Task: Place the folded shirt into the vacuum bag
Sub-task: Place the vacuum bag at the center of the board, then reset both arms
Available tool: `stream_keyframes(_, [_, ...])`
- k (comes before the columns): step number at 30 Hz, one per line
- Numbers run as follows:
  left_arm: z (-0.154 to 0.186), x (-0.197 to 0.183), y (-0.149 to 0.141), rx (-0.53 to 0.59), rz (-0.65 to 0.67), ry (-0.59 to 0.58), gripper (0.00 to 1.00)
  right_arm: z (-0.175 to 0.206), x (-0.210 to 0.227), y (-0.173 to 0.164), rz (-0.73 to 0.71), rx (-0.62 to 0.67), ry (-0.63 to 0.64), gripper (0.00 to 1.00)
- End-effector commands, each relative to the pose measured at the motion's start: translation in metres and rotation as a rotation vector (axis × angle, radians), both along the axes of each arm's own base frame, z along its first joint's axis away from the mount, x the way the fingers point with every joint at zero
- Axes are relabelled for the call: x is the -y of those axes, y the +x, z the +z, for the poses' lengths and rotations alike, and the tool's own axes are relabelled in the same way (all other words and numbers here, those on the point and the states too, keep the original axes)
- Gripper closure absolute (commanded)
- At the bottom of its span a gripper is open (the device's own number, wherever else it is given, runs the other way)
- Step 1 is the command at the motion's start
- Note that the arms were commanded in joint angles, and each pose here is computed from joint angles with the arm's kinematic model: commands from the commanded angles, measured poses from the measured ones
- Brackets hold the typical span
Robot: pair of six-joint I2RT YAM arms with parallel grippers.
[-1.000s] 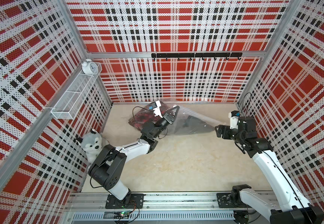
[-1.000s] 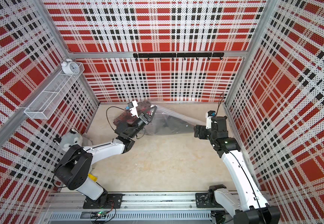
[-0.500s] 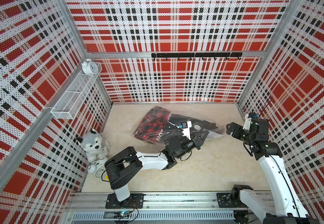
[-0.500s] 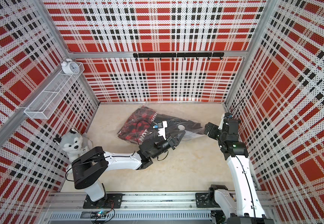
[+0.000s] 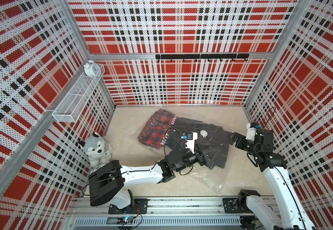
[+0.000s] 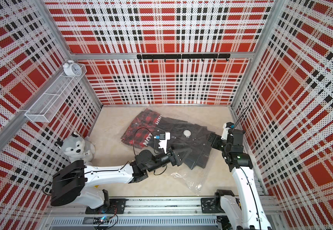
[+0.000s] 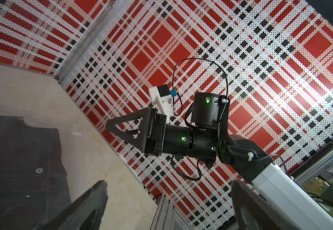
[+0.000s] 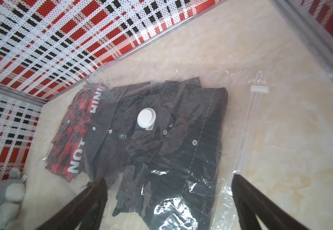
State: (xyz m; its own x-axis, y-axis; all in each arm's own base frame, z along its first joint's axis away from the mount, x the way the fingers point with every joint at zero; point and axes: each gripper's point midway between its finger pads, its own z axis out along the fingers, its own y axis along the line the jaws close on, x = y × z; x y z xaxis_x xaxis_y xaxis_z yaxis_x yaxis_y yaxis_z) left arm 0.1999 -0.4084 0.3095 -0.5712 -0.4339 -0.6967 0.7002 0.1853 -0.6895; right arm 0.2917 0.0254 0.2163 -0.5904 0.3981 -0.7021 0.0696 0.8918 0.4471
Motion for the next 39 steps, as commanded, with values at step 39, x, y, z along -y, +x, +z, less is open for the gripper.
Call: stream_keyframes(39, [-0.122, -0.45, 0.093, 0.136, 1.427, 0.624, 0.02, -0.043, 0.067, 0.009, -0.353, 0.578, -0.369, 0.0])
